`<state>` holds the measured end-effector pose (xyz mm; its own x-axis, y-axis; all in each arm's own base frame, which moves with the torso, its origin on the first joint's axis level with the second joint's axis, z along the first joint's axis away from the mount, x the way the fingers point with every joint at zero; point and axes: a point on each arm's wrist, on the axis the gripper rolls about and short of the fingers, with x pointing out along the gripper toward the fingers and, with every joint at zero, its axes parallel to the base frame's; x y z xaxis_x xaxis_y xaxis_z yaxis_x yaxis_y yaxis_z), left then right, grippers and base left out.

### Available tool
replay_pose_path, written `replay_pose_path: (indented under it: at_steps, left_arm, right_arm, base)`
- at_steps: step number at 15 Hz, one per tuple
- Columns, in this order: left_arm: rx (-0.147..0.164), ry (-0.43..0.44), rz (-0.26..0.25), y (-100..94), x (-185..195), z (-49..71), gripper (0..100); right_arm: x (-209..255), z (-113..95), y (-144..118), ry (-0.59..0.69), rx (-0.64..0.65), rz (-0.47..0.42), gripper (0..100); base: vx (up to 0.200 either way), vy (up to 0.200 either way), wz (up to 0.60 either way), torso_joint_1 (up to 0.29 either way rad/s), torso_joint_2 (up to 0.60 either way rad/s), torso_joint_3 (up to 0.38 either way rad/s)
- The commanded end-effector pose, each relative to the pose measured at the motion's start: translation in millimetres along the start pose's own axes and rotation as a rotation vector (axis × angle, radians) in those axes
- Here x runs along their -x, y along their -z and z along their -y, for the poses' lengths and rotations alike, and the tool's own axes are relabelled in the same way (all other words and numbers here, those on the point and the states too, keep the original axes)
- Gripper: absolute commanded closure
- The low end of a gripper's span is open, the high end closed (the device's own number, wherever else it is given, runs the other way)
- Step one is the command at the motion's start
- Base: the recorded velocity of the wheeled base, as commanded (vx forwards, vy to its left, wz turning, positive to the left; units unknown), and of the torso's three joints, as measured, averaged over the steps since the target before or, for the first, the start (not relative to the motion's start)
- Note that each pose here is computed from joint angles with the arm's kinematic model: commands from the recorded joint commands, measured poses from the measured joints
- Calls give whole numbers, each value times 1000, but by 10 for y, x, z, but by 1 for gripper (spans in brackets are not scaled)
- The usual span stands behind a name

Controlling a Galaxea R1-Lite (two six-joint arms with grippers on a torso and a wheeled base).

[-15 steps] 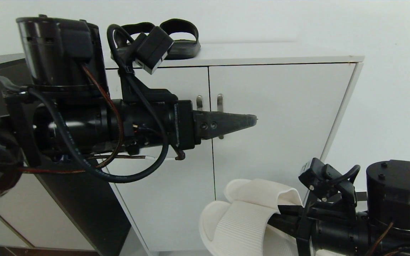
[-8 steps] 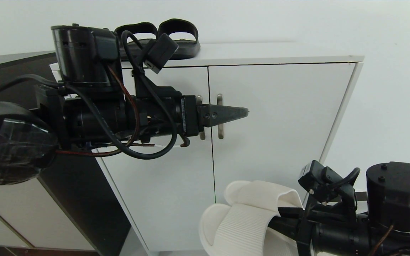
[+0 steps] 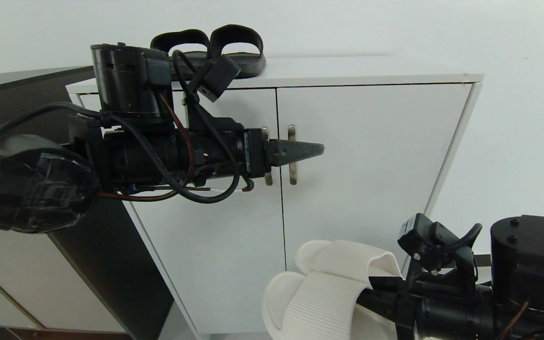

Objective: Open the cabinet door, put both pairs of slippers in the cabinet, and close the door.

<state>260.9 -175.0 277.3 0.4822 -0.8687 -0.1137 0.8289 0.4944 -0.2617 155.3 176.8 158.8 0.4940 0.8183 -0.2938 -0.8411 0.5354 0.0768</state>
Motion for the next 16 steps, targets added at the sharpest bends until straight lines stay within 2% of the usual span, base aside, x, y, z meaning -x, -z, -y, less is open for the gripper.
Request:
replay_pose_path:
  at_steps: [1, 5, 14, 15, 16]
  left_arm:
    - [4, -18, -2, 6, -70, -48, 0]
    - [10, -38, -13, 41, -181, -122, 0]
    - [13, -45, -12, 87, -247, -199, 0]
    - [12, -45, -10, 87, -247, -199, 100]
    - [12, -45, -10, 87, -243, -197, 100]
  right_arm:
    - [11, -6, -10, -7, 2, 6, 100]
    - [22, -8, -9, -9, 3, 7, 100]
    - [27, -9, -6, -9, 2, 6, 100]
    - [53, -21, -16, -12, 4, 10, 100]
    - [69, -52, -10, -36, 7, 9, 100]
  base:
    - [0, 0, 0, 0, 0, 0]
    - [0, 0, 0, 0, 0, 0]
    - [0, 0, 0, 0, 0, 0]
    - [0, 0, 0, 0, 0, 0]
    - [0, 0, 0, 0, 0, 0]
